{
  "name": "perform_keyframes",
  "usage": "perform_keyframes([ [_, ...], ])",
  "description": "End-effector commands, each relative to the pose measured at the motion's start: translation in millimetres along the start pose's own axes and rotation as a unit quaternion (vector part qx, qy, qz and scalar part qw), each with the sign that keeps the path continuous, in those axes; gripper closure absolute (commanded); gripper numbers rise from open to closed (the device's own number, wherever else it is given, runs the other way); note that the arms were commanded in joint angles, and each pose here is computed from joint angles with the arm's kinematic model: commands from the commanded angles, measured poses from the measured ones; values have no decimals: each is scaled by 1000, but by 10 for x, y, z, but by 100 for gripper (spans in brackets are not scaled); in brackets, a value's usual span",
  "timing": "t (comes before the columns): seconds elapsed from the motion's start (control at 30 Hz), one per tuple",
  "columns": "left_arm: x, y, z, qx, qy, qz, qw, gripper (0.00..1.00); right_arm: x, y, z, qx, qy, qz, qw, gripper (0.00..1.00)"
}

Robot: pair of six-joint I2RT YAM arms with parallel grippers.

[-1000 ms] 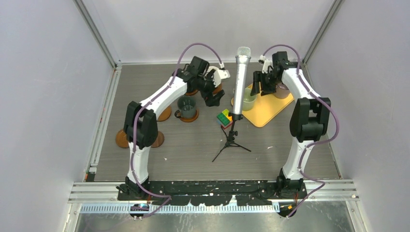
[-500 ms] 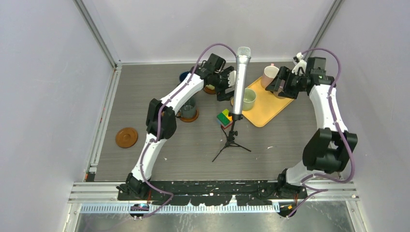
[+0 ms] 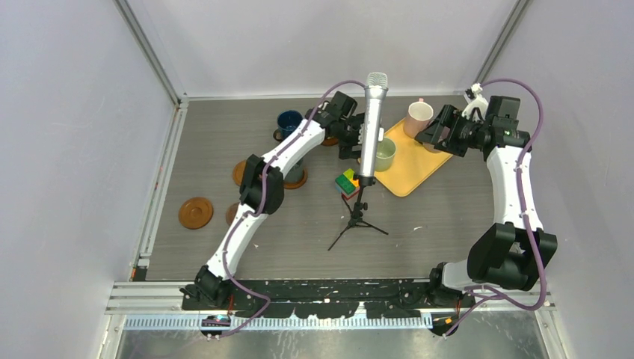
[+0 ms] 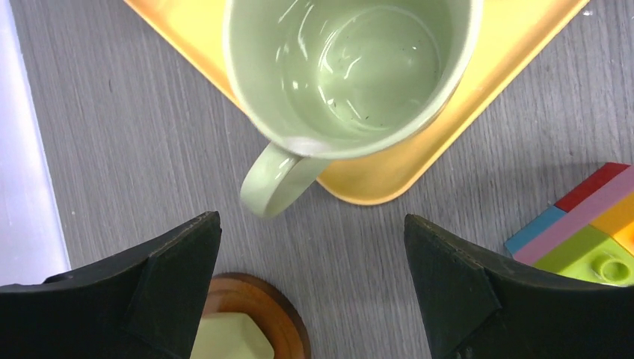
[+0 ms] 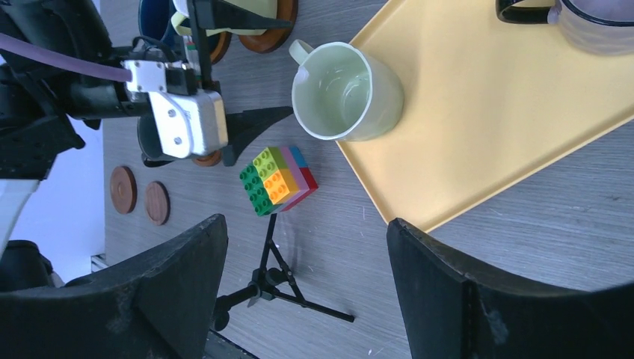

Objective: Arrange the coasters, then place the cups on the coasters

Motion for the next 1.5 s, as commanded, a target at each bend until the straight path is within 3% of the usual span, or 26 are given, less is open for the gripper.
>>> perform_keyframes([
  [0.0, 181, 65, -50, 11, -13, -50, 999, 5, 56, 62, 45, 26, -18, 5, 999, 18],
  [0.37, 324, -128, -96, -10, -9, -58, 998, 12, 38, 34, 52, 31, -17, 2, 999, 18],
  [0.47, 349, -172, -70, -8, -9, -40, 999, 17, 44, 32, 62, 31, -22, 2, 999, 18],
  [0.6, 382, -222, -18, -10, -7, -19, 1000, 34, 44, 24, 85, 31, -25, 1, 999, 18],
  [1.0, 314, -234, -145, 6, -4, 77, 997, 43, 42, 19, 96, 35, -28, -2, 999, 18],
  [1.13, 291, -250, -184, 3, -4, 90, 996, 55, 46, 7, 98, 34, -28, -2, 999, 18],
  [1.47, 432, -152, -114, 36, -25, 136, 990, 98, 43, -2, 106, 35, -29, -2, 999, 18],
])
Point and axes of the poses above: each gripper's point midway between its finger pads, its own z axis back along the fingers, its own y axis along the line the jaws close on, x = y × z, the point moved 5 cm from there along z, back along the fingers, and after that the axes turned 2 degrees about z, right-handed, at the moved point
